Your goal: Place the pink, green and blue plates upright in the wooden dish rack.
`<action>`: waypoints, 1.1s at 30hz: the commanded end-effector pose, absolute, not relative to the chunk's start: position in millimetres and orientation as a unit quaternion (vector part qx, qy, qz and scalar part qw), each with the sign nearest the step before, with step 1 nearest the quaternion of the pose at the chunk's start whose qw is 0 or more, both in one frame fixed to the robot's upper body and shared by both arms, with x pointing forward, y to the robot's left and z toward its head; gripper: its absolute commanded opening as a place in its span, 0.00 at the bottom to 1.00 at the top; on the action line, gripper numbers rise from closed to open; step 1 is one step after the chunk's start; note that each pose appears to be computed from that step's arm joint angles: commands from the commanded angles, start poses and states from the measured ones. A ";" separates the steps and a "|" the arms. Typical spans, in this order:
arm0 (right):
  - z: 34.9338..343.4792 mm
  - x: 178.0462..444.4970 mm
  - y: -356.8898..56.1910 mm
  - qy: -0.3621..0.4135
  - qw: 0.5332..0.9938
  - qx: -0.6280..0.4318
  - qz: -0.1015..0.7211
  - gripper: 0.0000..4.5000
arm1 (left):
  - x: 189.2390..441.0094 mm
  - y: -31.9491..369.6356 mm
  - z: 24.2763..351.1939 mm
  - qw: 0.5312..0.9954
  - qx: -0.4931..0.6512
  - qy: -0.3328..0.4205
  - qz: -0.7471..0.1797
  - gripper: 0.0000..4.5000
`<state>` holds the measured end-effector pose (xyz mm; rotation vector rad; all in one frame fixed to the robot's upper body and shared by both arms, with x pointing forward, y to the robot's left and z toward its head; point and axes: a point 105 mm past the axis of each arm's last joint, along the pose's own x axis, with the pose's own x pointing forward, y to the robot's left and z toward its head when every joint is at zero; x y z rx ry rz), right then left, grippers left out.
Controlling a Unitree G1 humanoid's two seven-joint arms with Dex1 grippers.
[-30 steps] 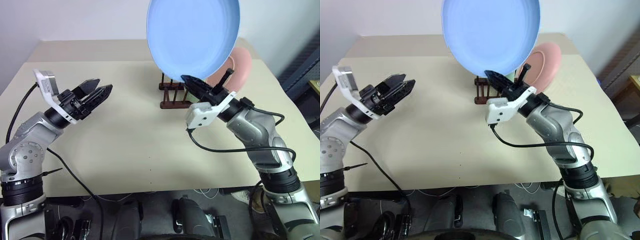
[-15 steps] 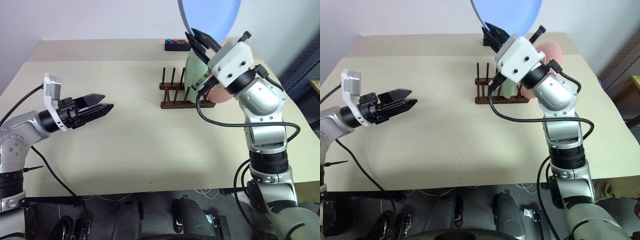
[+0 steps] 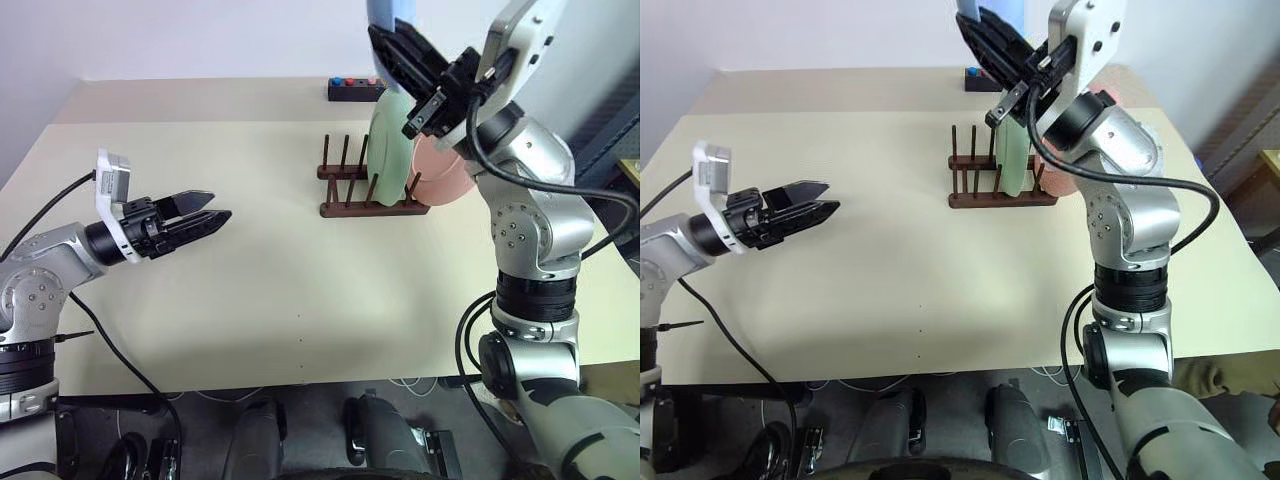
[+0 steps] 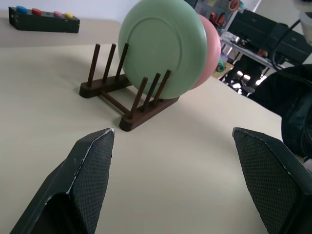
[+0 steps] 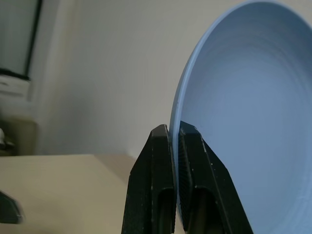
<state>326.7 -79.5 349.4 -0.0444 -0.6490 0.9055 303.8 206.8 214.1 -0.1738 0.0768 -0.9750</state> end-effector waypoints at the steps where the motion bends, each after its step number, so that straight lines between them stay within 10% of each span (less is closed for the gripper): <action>1: 369.9 321.6 -85.6 -0.329 0.833 0.027 0.445 0.00 | 298.9 205.6 222.4 0.876 -0.071 0.021 -0.477 0.88; 33: 308.4 374.9 -88.9 -0.124 0.809 0.286 0.498 0.00 | 289.3 191.3 253.4 0.841 -0.011 -0.062 -0.538 0.88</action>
